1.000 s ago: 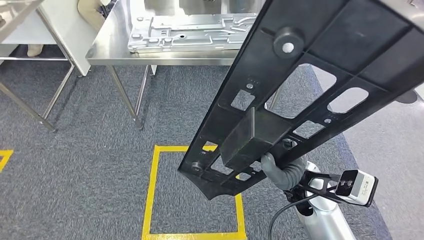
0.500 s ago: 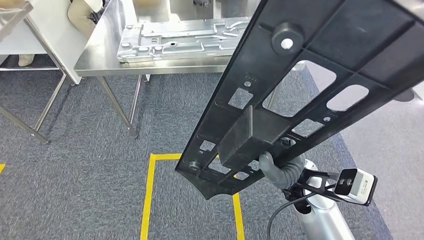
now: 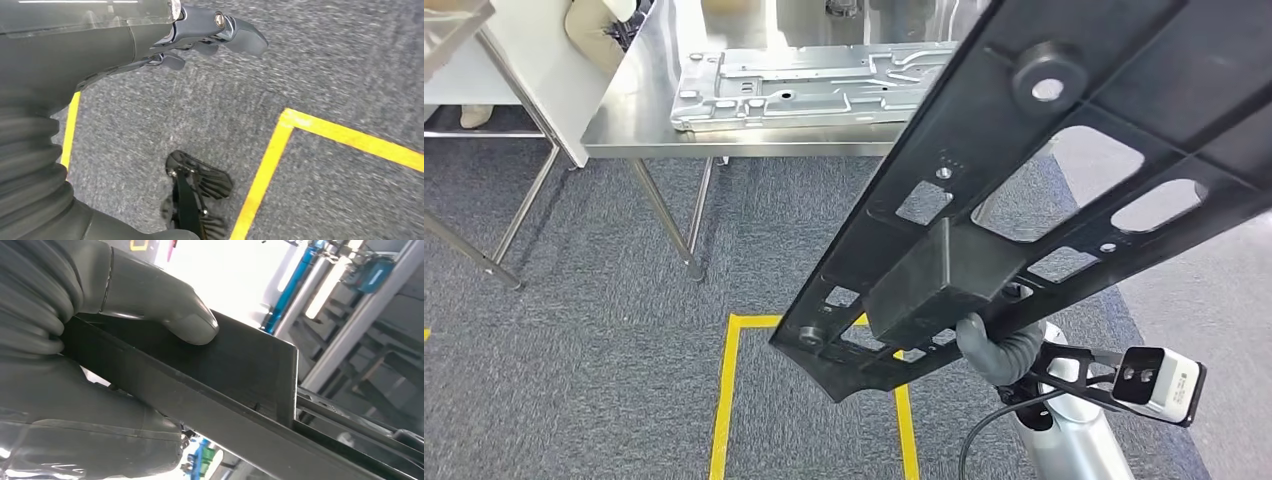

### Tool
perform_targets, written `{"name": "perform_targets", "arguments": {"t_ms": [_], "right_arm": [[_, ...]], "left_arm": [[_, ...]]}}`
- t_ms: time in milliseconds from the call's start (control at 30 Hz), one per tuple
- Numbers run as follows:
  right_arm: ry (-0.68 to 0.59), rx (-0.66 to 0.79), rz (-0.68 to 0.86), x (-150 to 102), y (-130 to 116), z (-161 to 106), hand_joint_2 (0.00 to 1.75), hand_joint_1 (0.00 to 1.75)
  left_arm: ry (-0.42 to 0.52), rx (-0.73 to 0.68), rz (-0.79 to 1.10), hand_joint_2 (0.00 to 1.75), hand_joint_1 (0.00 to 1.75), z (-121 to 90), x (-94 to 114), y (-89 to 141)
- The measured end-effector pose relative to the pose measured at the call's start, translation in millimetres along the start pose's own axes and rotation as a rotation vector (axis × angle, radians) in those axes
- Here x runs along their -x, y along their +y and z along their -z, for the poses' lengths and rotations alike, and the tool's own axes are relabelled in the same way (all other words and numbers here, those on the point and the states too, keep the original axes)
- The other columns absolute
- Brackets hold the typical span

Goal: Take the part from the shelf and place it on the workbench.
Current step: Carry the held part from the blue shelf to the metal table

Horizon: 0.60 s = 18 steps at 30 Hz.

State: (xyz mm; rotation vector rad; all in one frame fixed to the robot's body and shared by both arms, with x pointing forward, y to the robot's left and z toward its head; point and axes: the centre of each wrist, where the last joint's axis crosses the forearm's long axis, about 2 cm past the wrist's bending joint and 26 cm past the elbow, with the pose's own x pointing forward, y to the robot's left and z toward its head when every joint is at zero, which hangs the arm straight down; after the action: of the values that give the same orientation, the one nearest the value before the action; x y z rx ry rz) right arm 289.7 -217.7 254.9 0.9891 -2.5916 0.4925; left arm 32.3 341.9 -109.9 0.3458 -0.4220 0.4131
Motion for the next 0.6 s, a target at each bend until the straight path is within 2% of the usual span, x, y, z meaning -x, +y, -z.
{"name": "perform_targets", "arguments": {"t_ms": [600], "right_arm": [[0.013, 0.033, -0.011, 5.4, 1.1, -1.8, 1.75, 1.75]], "left_arm": [[0.001, -0.006, 0.0, 1.75, 0.0, 1.0, -0.6, 3.5]]}}
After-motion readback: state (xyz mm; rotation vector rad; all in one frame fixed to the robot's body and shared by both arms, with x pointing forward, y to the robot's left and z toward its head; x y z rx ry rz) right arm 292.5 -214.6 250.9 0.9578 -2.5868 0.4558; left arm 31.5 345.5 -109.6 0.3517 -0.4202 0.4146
